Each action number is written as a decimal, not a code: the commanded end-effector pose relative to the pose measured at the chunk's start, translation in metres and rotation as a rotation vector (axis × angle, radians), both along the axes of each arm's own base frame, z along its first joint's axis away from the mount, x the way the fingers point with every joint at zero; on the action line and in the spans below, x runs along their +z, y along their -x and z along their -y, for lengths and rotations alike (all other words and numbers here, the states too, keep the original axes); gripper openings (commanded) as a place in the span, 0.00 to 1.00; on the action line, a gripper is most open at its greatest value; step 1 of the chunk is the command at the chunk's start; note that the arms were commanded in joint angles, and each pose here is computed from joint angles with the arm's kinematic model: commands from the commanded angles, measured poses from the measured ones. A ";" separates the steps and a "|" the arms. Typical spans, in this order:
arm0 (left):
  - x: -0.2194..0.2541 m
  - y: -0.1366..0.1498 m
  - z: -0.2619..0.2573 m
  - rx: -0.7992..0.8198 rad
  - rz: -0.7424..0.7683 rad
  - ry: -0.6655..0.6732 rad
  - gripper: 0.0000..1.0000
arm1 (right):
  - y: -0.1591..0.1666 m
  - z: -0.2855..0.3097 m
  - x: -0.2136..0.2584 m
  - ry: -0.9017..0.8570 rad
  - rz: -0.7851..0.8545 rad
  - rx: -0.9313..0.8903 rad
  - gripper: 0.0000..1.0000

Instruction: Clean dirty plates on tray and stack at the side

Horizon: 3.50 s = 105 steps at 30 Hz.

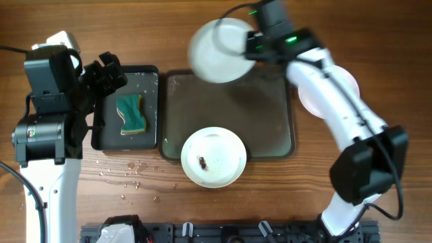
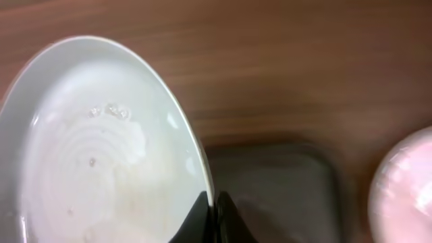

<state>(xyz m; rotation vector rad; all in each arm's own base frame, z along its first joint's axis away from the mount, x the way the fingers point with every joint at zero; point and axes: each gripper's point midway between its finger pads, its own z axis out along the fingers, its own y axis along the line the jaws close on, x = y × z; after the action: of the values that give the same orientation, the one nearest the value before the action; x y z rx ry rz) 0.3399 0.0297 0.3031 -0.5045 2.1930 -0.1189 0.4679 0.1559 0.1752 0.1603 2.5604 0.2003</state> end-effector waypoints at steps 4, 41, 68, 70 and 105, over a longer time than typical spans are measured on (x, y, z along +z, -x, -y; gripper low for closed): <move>0.004 0.001 -0.002 0.015 0.014 0.003 1.00 | 0.014 0.120 -0.016 -0.031 -0.163 -0.251 0.04; 0.004 0.001 -0.003 0.015 0.014 0.002 1.00 | 0.121 0.274 -0.139 -0.124 -0.479 -0.674 0.13; 0.004 0.001 -0.003 0.015 0.013 0.002 1.00 | 0.095 0.189 -0.135 -0.180 -0.449 -0.314 0.83; 0.004 0.001 -0.003 0.015 0.014 0.002 1.00 | 0.089 0.178 -0.134 -0.172 -0.430 -0.281 0.83; 0.004 0.001 -0.003 0.015 0.014 0.002 1.00 | 0.134 -0.017 -0.113 -0.408 -0.550 0.248 0.75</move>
<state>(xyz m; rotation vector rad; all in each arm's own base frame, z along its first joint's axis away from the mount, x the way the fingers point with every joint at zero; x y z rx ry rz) 0.3399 0.0297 0.3031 -0.5045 2.1930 -0.1189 0.3570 0.1354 0.0527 0.2228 3.0135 0.8180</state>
